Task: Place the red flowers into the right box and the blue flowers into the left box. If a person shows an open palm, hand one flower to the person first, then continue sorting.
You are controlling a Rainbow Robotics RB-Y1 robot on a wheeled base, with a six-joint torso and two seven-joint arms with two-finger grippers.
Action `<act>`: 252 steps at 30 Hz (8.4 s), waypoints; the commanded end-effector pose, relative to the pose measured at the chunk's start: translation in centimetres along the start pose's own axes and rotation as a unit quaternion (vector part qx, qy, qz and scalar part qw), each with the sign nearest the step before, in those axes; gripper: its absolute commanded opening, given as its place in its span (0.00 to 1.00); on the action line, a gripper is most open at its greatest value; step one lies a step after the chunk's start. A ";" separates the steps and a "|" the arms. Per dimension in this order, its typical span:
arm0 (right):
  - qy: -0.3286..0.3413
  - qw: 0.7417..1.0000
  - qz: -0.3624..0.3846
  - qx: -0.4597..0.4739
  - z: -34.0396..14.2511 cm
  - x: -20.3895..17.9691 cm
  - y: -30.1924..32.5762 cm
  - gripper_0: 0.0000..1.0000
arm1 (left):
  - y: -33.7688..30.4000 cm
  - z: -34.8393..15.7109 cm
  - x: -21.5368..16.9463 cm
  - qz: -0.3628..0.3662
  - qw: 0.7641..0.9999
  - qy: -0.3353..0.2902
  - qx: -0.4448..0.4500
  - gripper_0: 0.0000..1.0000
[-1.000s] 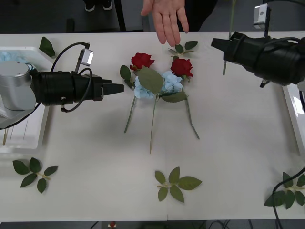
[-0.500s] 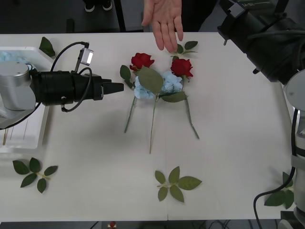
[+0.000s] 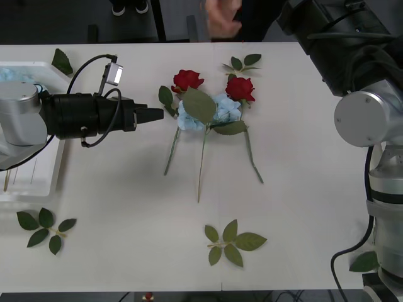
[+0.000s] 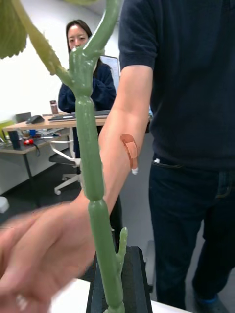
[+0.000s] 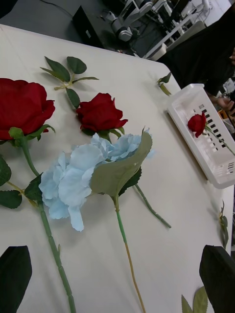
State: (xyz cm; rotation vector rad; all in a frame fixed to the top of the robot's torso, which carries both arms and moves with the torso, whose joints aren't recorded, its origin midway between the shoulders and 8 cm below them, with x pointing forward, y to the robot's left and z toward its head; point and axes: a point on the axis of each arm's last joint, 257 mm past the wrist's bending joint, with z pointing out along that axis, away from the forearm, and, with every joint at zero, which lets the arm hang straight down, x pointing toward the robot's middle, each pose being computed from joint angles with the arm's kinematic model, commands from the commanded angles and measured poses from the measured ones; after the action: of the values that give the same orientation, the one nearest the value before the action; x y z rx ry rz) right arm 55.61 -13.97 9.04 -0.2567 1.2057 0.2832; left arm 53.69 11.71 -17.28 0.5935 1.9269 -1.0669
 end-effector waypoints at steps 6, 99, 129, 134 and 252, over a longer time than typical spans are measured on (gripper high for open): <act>-0.015 1.000 0.014 -0.001 1.9 -1.5 0.4 0.00 | -0.6 -0.1 -3.3 0.030 0.999 -0.021 0.003 1.00; 0.524 0.851 0.020 0.028 -4.6 37.0 -0.1 1.00 | 8.2 -3.2 0.6 -0.235 0.872 0.152 -0.402 1.00; 0.533 0.845 -0.030 0.040 -4.0 33.0 -0.5 0.00 | 7.1 8.2 6.0 -0.224 0.827 0.127 -0.499 1.00; 0.513 0.857 -0.009 0.047 -3.2 27.9 -1.3 0.00 | 7.1 8.7 5.1 -0.223 0.829 0.119 -0.498 1.00; 0.428 0.901 0.075 -0.013 -8.8 23.2 -9.6 0.67 | -4.9 0.5 -10.4 0.009 0.991 -0.057 -0.118 0.00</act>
State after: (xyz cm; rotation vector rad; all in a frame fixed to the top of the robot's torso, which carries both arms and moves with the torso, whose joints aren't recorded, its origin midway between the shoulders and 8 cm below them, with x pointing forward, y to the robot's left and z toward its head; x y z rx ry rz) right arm 58.52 -23.68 -17.53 -0.2901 2.1569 0.3603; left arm 56.86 11.57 -10.43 0.3421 2.0241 -0.7432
